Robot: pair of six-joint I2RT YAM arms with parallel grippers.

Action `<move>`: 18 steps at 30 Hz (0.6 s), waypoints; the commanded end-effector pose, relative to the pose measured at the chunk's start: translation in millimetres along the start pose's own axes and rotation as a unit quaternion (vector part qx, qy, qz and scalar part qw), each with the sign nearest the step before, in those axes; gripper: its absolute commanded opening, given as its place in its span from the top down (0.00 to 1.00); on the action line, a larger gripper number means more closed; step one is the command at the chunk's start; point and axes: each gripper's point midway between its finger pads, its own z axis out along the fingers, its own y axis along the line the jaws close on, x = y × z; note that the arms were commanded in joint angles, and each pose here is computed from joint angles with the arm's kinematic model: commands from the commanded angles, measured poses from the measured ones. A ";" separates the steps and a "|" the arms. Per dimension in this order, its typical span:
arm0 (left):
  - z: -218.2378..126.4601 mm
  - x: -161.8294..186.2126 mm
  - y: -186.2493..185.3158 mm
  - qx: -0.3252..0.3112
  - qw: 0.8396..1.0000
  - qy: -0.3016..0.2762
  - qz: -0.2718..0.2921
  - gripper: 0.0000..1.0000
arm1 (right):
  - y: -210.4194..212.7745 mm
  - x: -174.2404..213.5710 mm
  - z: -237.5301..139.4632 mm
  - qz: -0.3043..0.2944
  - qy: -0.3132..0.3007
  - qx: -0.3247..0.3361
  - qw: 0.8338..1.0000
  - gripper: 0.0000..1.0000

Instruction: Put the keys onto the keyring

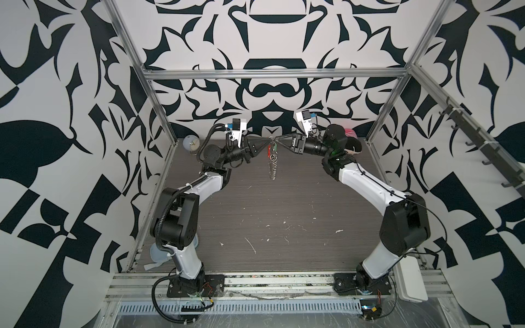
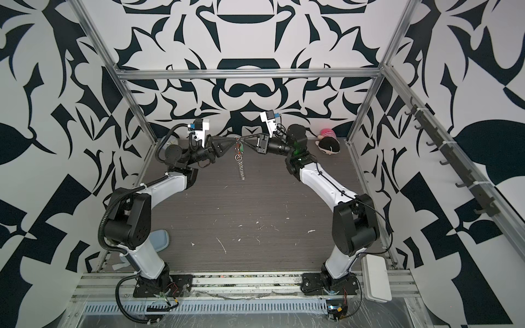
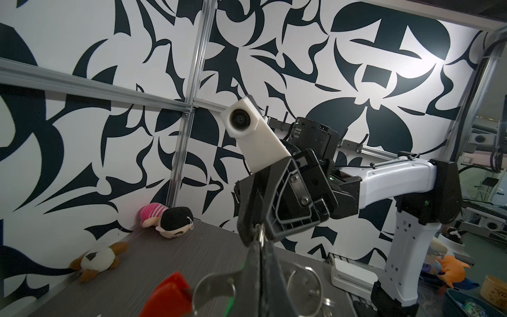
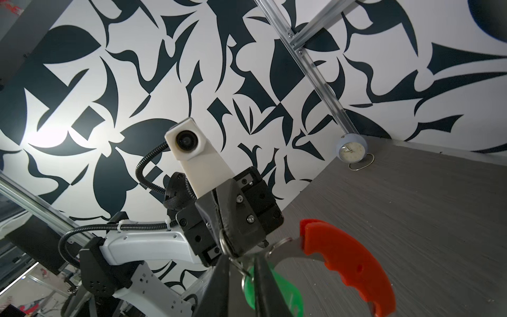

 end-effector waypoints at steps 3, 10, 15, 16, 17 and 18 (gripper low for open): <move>-0.5 -21.1 -10.8 0.011 0.999 -0.031 0.030 1.00 | 24.3 -13.1 1.3 -0.036 -0.013 -0.032 0.999 0.89; 0.4 -27.9 -12.8 0.011 0.999 -0.037 0.032 1.00 | 26.9 -12.0 0.8 -0.037 -0.012 -0.034 0.999 1.00; 2.0 -34.0 -13.0 0.011 0.998 -0.044 0.036 1.00 | 21.5 -7.7 1.2 -0.029 -0.008 -0.031 0.999 1.00; 2.5 -34.7 -13.2 0.011 0.998 -0.045 0.037 1.00 | 20.2 -6.2 1.9 -0.027 -0.006 -0.031 0.999 1.00; 3.1 -34.6 -12.8 0.012 0.998 -0.045 0.037 1.00 | 19.7 -4.8 2.4 -0.026 -0.005 -0.031 0.999 1.00; 3.1 -35.4 -12.3 0.011 0.998 -0.046 0.035 1.00 | 19.6 -3.3 3.4 -0.025 -0.003 -0.032 0.999 1.00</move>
